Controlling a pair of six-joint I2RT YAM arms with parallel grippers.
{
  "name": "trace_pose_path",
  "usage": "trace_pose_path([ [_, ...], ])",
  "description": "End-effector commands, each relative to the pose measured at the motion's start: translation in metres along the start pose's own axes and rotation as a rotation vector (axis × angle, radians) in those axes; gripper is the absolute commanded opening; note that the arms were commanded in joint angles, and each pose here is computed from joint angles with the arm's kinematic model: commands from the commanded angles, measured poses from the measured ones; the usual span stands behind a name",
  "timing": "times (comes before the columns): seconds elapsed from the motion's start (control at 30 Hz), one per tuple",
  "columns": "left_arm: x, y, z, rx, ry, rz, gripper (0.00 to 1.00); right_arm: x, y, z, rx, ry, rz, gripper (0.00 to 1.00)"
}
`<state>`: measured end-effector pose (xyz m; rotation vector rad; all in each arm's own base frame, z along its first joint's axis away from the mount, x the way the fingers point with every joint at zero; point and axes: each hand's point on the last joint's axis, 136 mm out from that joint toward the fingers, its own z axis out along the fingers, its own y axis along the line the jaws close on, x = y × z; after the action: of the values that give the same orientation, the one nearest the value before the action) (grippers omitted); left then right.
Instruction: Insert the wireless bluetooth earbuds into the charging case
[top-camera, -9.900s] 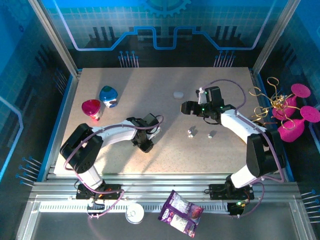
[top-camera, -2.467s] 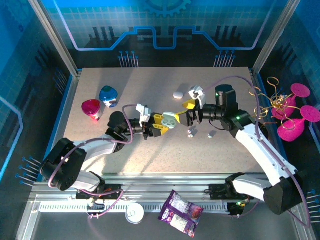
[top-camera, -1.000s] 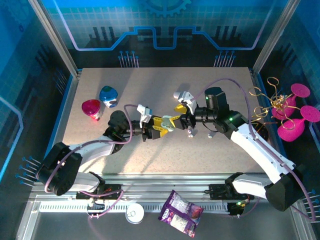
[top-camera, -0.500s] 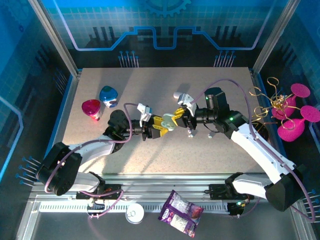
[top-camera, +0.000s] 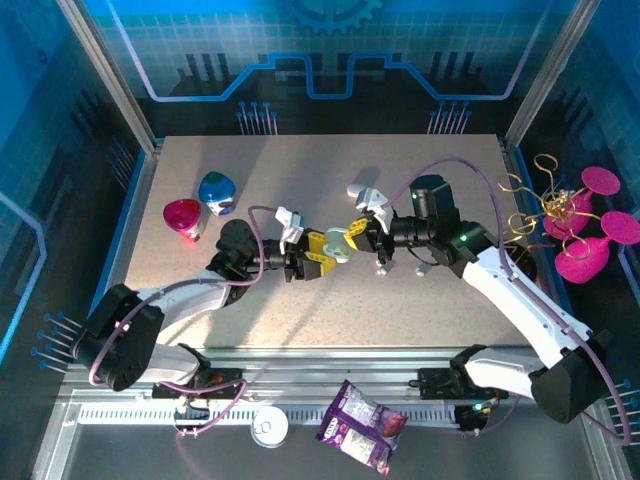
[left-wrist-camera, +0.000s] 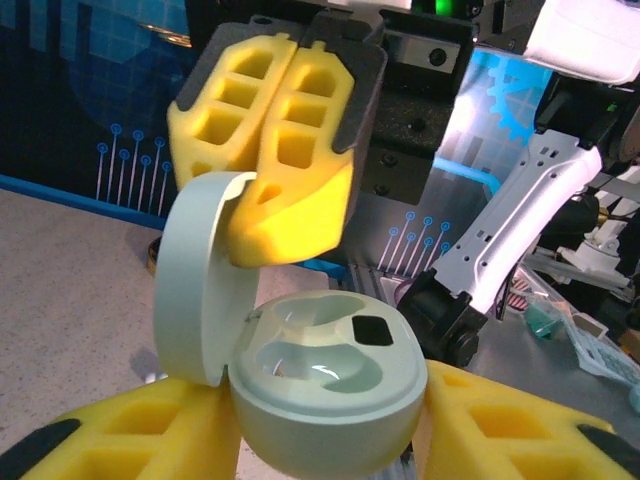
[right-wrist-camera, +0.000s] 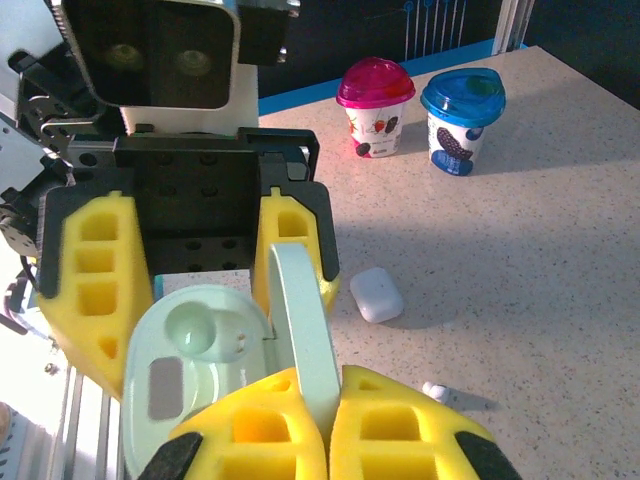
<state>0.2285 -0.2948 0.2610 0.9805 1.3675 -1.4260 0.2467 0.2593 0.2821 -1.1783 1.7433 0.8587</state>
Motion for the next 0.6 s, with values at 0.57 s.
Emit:
trace_pose_path([
  [0.57, -0.0177, 0.0059, -0.0002, -0.045, -0.075, 0.121, 0.69, -0.0227, 0.0008, -0.0050, 0.077, -0.059, -0.077, 0.00],
])
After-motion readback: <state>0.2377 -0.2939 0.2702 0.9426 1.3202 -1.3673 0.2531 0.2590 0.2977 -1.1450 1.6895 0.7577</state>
